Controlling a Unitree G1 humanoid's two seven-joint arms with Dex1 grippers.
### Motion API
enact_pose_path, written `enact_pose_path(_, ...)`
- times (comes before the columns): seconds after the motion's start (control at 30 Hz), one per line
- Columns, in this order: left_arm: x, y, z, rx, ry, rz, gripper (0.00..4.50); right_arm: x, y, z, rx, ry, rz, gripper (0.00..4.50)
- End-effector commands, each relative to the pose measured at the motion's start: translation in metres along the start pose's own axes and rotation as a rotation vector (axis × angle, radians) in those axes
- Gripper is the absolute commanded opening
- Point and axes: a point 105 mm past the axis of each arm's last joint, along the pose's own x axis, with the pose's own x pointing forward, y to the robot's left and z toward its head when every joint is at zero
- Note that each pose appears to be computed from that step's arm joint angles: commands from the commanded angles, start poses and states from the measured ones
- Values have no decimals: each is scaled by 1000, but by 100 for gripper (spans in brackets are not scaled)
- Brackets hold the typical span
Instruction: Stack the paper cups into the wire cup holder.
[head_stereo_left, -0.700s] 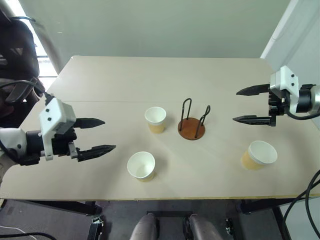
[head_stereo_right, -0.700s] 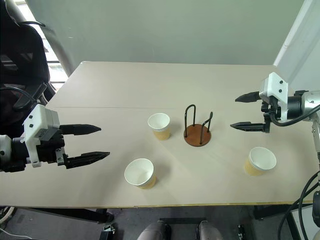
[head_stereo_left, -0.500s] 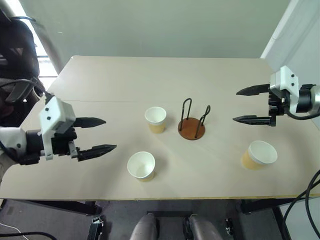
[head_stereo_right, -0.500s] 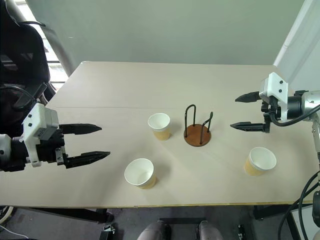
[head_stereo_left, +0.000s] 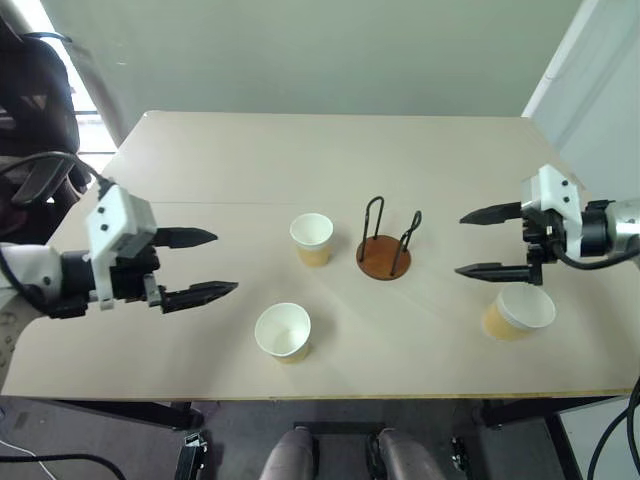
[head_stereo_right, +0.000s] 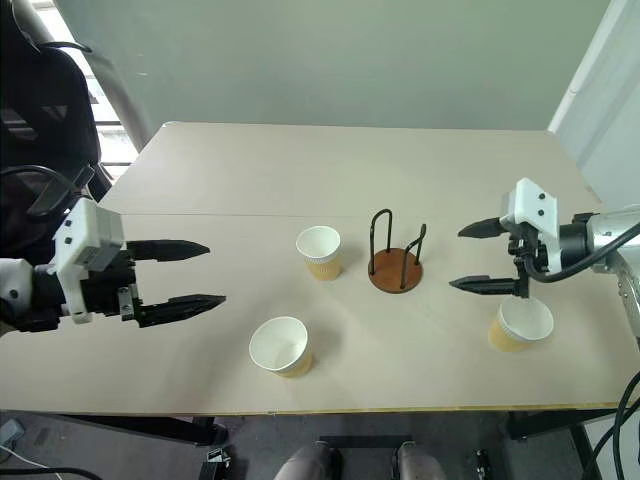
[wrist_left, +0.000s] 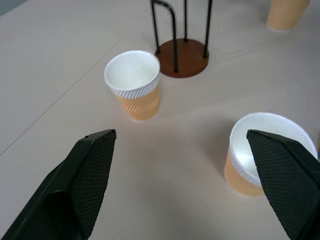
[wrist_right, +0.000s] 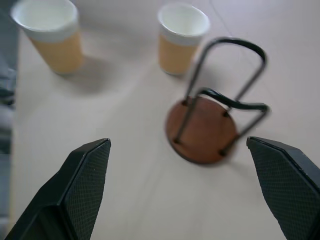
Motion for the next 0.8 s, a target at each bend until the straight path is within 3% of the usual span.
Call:
enact_pose_path(0.03,3,3,16,68,-46,-16,448,4,11,14,2,-43,-16,450)
enact_pose_path(0.33,5,-1,28,91,-73,-75,448,45,31,-21,168,49,-96,450)
enact_pose_path(0.8,14,3,27,100,-61,-104,448,84,5,-36,354,75,-334,450)
